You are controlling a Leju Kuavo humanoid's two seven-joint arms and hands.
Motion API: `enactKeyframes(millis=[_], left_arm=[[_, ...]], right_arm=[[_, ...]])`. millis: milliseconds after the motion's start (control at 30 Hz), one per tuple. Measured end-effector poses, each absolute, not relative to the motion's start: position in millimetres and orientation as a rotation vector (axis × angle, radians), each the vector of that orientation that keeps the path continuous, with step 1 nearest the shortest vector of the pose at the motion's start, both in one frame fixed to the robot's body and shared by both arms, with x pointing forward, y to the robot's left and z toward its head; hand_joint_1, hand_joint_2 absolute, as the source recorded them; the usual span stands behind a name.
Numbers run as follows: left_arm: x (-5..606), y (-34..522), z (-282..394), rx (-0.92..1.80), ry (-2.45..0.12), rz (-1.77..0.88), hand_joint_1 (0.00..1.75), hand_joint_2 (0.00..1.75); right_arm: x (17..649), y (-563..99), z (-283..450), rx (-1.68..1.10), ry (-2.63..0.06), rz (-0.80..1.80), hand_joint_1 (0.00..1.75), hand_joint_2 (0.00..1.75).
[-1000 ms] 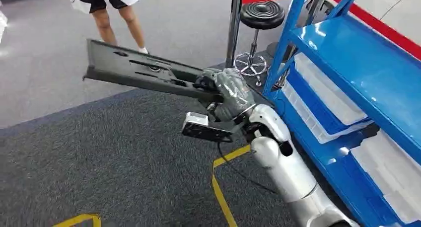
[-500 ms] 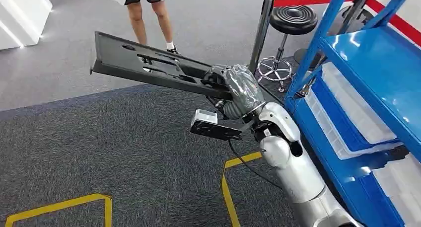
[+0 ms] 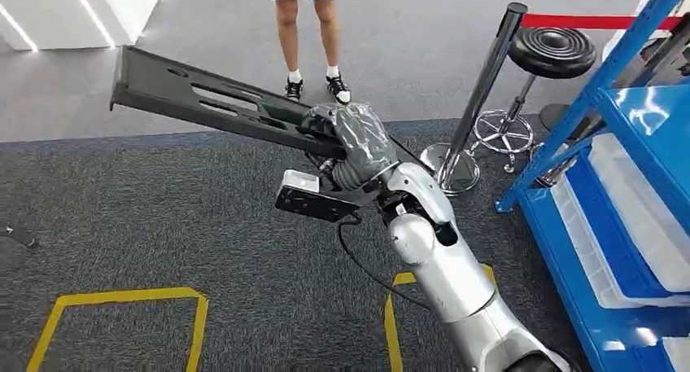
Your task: Take the parts from the cabinet and place them on the table.
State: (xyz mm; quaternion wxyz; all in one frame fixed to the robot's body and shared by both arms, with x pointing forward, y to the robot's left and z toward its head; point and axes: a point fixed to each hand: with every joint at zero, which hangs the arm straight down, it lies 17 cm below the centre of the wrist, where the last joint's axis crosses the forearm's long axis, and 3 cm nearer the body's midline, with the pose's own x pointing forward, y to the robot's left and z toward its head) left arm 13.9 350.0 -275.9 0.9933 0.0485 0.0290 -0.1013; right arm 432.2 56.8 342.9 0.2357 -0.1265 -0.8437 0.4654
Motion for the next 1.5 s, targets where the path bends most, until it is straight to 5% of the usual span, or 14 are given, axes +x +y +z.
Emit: enactKeyframes(millis=[367,1500], left_arm=[[20.7,293.6,-270.6,0.002,-0.001,-0.214,0.0,1.75],[31.7,296.1,-261.4,0.028,-0.022,-0.209,0.0,1.75]], right_arm=[[431.9,-1.1,343.7,-0.42,-2.299,1.262,1.75,1.75],[438.6,-21.4,349.2,-0.458,-2.3,1.265,1.75,1.75]])
